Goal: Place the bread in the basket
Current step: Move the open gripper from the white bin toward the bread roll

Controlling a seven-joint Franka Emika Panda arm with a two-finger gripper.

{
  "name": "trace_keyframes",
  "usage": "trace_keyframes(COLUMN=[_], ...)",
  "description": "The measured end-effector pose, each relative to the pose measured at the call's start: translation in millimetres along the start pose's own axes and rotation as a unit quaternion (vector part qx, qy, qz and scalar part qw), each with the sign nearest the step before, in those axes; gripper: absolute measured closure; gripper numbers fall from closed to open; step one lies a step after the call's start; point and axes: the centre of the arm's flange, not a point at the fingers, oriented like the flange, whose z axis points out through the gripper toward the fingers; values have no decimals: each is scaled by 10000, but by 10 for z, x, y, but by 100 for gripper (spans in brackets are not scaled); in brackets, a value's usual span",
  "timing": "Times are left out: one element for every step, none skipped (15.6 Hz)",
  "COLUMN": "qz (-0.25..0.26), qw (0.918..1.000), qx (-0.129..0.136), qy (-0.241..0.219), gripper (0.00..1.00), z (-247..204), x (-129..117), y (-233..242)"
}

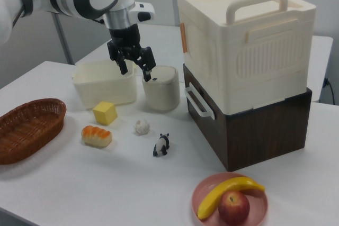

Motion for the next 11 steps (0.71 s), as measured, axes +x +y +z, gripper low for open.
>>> trace_keyframes(qz=[-21,-30,-47,-55,-60,-62,-63,-65,-74,-91,-111], qw=[10000,10000,9998,9997,9996,9996,9996,9996,9996,9996,9996], qx=[1,3,6,7,8,8,8,8,9,10,11], qy=[-3,-63,-200,-240,-263,-276,-279,-278,-277,-277,-275], gripper=[0,0,0,0,0,0,0,0,0,0,0], z=[3,23,88,124,152,168,172,171,170,169,168], x=[0,-10,-19,-12,-4,1,2,2,2,2,3], y=[-13,-15,-26,-34,-40,-43,-44,-46,-57,-78,-103])
